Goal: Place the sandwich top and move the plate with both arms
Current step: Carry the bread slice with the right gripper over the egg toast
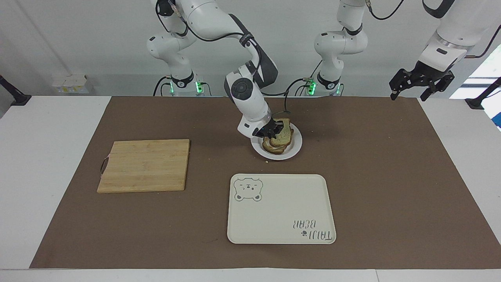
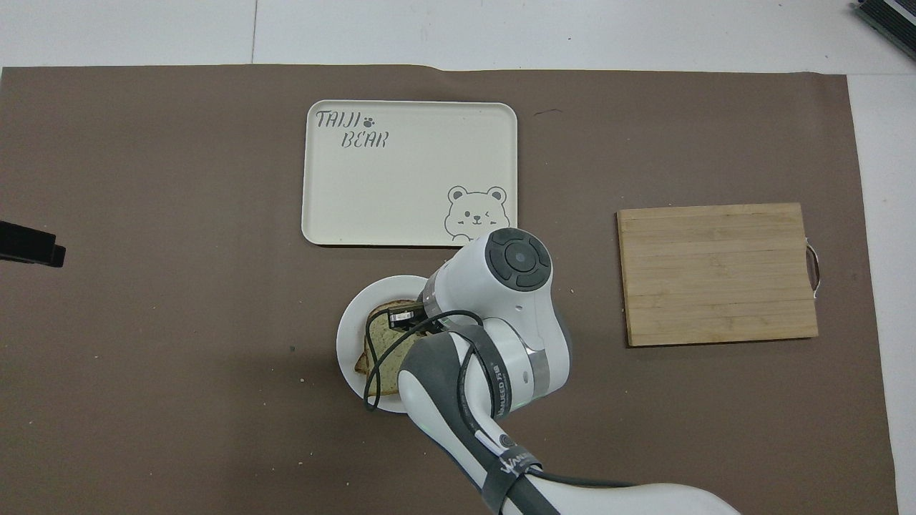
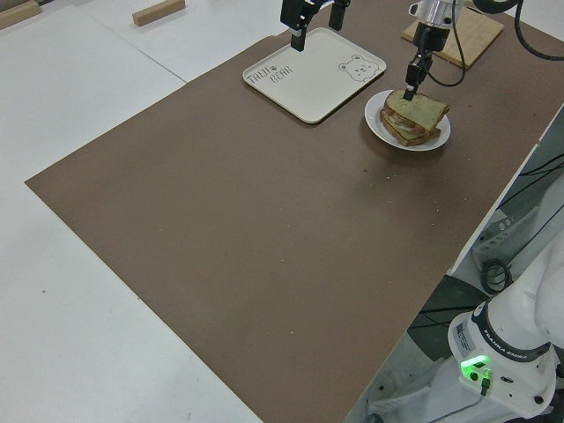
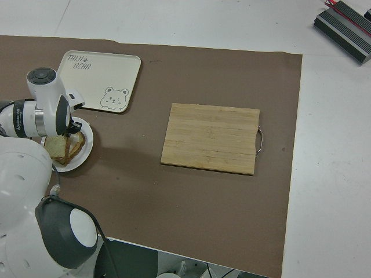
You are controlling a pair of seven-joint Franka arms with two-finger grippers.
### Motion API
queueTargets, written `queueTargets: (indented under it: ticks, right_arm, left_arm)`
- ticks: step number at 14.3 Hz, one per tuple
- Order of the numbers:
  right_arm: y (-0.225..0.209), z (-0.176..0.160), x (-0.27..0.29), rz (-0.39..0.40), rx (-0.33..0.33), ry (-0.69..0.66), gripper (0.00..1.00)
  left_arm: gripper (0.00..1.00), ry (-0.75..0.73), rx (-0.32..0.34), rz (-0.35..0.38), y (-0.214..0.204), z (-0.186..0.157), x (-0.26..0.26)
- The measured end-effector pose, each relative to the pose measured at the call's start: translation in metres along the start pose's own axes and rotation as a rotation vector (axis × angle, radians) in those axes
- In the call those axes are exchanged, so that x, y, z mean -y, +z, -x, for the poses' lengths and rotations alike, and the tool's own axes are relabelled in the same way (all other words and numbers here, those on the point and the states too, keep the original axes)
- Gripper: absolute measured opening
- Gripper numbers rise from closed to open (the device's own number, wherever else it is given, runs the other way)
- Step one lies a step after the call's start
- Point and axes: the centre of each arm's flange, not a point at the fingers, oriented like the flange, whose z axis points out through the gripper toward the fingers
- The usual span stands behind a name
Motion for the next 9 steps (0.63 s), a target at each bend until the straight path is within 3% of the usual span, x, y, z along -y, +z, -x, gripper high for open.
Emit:
queueTargets:
  ticks: [3, 6, 9]
  right_arm:
    - [0.003, 0.0, -0.007, 0.005, 0.002, -0.12, 0.16]
    - [0.007, -0.005, -0.01, -0.022, -0.04, 0.011, 0.16]
    - [0.012, -0.008, -0.011, -0.079, -0.038, 0.106, 0.16]
  left_arm:
    - [1.0, 0.0, 0.0, 0.0, 0.0, 0.0, 0.0]
    - [1.0, 0.0, 0.0, 0.0, 0.0, 0.0, 0.0]
    - [1.0, 0.016, -0.009, 0.006, -0.004, 0.001, -0.009]
